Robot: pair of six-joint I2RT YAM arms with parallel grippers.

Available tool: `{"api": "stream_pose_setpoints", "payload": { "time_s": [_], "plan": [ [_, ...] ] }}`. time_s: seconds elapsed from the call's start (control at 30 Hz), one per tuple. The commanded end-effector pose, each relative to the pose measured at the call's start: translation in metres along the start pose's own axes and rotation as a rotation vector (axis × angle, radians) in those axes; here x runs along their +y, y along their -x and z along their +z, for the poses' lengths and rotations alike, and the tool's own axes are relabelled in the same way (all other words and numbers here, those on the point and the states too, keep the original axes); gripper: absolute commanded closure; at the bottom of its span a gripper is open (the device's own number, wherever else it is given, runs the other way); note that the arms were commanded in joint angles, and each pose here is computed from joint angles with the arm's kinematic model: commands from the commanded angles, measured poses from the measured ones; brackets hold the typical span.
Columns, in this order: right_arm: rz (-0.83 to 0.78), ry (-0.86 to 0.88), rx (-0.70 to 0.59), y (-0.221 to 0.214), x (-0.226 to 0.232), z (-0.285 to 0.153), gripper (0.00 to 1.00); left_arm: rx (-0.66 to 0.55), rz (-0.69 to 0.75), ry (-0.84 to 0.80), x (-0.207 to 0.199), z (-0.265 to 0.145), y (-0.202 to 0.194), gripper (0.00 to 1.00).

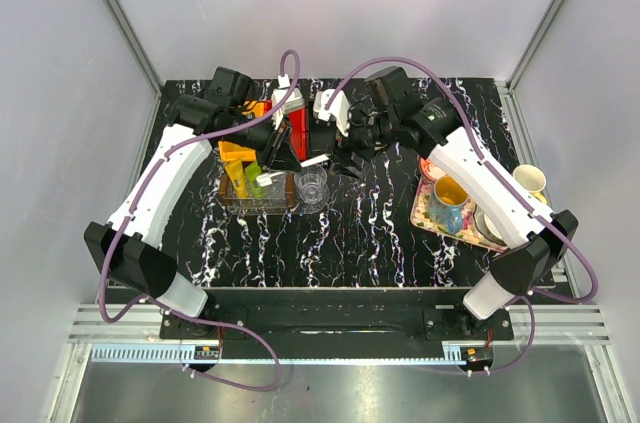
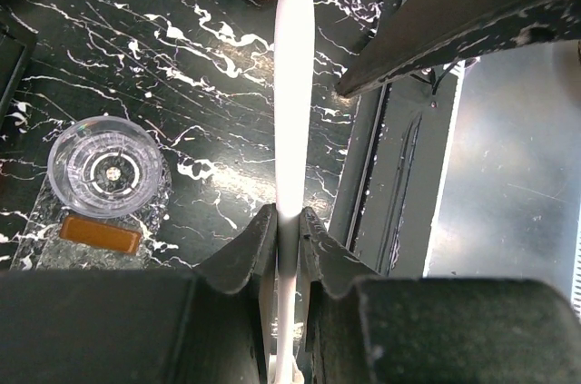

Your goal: Prepare toiletry sets of a toothbrush and toothpaste on the tray

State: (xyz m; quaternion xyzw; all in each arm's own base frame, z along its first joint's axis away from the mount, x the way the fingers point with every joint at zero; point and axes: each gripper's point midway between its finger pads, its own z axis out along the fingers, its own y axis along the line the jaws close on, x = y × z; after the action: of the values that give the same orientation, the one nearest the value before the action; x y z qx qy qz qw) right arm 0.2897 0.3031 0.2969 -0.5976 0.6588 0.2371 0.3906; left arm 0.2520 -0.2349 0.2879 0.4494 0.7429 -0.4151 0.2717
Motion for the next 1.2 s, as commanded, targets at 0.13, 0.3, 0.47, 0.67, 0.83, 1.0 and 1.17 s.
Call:
{"api": "stream_pose_setpoints", "payload": {
  "time_s": [0.13, 0.3, 0.47, 0.67, 0.83, 1.0, 1.17],
  "plan": [
    [-0.045, -0.015, -0.043, 0.017, 0.002, 0.004, 0.20, -0.052, 0.021, -0.076, -0.015, -0.001, 0.016, 1.00],
    [-0.040, 0.009, -0.035, 0.015, 0.007, 0.012, 0.33, -0.051, 0.009, -0.093, -0.016, 0.001, 0.013, 1.00],
    [-0.037, 0.020, -0.018, 0.008, 0.011, 0.017, 0.47, -0.064, 0.016, -0.107, -0.021, -0.001, 0.017, 1.00],
    [-0.029, 0.018, 0.008, -0.001, 0.012, 0.021, 0.88, -0.082, 0.016, -0.134, -0.027, -0.003, 0.023, 1.00],
    [-0.028, 0.011, 0.009, -0.003, 0.012, 0.020, 0.98, -0.089, 0.006, -0.165, -0.030, -0.003, 0.028, 0.93],
    [-0.026, 0.015, 0.013, -0.005, 0.013, 0.021, 1.00, -0.107, 0.031, -0.161, -0.031, -0.009, 0.038, 0.75],
    [-0.005, 0.007, 0.023, -0.008, 0.011, 0.024, 1.00, -0.176, 0.059, -0.116, -0.028, -0.026, 0.061, 0.53]
  ]
}}
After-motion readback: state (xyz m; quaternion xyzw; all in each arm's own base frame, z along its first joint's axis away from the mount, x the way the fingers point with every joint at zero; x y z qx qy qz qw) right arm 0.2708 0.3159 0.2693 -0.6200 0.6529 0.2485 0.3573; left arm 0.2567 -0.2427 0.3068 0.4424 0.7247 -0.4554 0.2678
